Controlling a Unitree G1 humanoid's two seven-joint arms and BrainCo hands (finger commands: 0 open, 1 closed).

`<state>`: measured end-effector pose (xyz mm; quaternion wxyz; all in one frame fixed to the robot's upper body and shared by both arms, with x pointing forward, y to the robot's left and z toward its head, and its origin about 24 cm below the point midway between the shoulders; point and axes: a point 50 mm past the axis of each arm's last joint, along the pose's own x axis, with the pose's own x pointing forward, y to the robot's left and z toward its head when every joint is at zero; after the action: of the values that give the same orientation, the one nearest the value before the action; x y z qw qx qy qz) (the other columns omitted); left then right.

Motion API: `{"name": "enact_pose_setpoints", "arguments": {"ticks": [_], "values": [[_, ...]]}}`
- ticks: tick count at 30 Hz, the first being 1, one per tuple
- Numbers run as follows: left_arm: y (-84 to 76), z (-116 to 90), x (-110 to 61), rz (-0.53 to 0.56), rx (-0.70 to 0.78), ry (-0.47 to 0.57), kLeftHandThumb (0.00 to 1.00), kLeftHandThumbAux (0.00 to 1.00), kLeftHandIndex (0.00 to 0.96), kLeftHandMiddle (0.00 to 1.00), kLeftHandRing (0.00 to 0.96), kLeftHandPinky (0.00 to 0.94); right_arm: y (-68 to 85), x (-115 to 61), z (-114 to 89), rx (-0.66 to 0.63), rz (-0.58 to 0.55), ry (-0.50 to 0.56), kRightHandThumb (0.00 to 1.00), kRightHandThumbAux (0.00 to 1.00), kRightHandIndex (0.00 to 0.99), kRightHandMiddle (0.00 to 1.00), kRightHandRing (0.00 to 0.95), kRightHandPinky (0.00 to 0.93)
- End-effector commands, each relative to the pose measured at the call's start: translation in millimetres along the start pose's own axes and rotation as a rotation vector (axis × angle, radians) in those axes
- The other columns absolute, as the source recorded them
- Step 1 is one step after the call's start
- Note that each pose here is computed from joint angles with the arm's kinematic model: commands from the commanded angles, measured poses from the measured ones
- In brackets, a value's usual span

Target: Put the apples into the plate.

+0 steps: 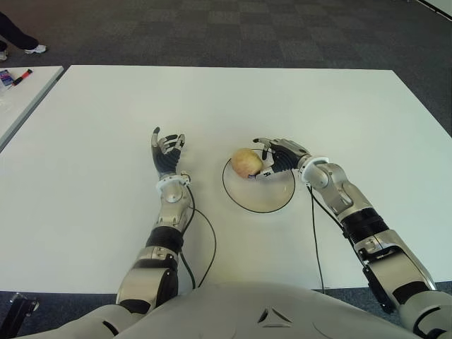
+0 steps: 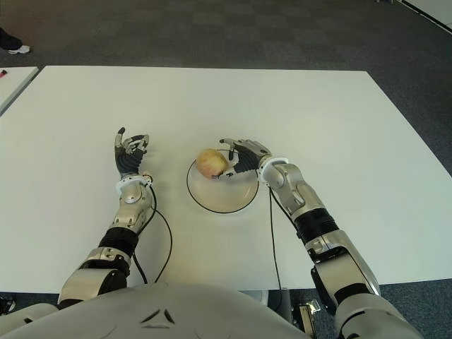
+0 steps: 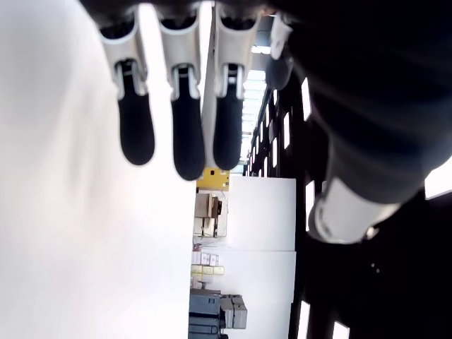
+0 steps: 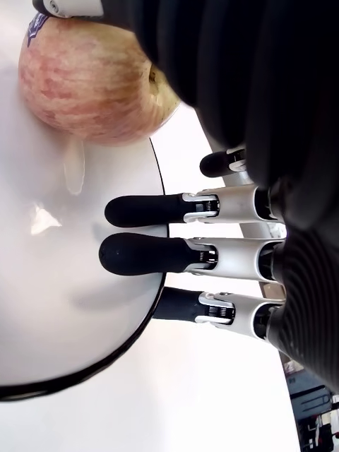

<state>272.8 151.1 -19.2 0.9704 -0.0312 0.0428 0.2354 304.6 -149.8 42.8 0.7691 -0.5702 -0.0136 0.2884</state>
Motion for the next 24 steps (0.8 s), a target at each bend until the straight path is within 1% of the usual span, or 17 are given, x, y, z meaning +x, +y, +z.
{"name": "enact_pose_setpoints", "arguments": {"ticks": [1, 3, 5, 7, 11, 13, 19, 21, 24], "values": [[-5.3, -4, -6.7, -0.009, 0.0, 0.028, 0.248, 0.719, 0.111, 0.372, 0.444, 0.464, -11.0, 3.2, 1, -0.026, -0.015, -0.021, 0.509, 0.496, 0.005, 0.168, 0.288, 0.407], [-4.7, -4, -6.4, -0.01, 0.003, 0.028, 0.244, 0.716, 0.11, 0.371, 0.443, 0.463, -13.6, 3.6, 1, -0.028, -0.018, -0.026, 0.492, 0.488, 0.002, 0.157, 0.282, 0.408], [-4.2, -3, -6.5, -0.012, 0.012, 0.026, 0.239, 0.715, 0.109, 0.369, 0.441, 0.461, -19.6, 2.7, 3, -0.027, -0.024, -0.039, 0.48, 0.482, 0.001, 0.148, 0.277, 0.406], [-3.6, -2, -6.5, -0.016, 0.022, 0.027, 0.226, 0.711, 0.105, 0.365, 0.434, 0.454, -25.0, 1.7, 5, -0.026, -0.028, -0.051, 0.454, 0.468, 0.0, 0.128, 0.265, 0.393], [-2.5, -2, -6.1, -0.019, 0.033, 0.03, 0.208, 0.712, 0.101, 0.36, 0.431, 0.454, -30.3, 0.5, 8, -0.027, -0.027, -0.061, 0.418, 0.451, 0.0, 0.112, 0.251, 0.372], [-1.8, -1, -5.9, -0.019, 0.038, 0.033, 0.199, 0.714, 0.098, 0.357, 0.43, 0.454, -36.1, -1.5, 11, -0.032, -0.021, -0.067, 0.39, 0.441, 0.0, 0.102, 0.241, 0.361], [-0.8, -1, -5.1, -0.014, 0.036, 0.039, 0.198, 0.718, 0.098, 0.356, 0.428, 0.454, -45.0, -3.2, 14, -0.046, 0.031, -0.071, 0.351, 0.428, 0.0, 0.087, 0.225, 0.34], [-0.4, -1, -4.6, -0.015, 0.038, 0.039, 0.197, 0.726, 0.097, 0.356, 0.428, 0.454, -47.3, -3.4, 14, -0.046, 0.042, -0.075, 0.346, 0.426, 0.0, 0.08, 0.213, 0.318], [0.2, -1, -3.7, -0.016, 0.043, 0.037, 0.193, 0.733, 0.096, 0.355, 0.428, 0.455, -54.4, -4.9, 15, -0.042, 0.057, -0.091, 0.334, 0.423, 0.0, 0.071, 0.199, 0.3]]}}
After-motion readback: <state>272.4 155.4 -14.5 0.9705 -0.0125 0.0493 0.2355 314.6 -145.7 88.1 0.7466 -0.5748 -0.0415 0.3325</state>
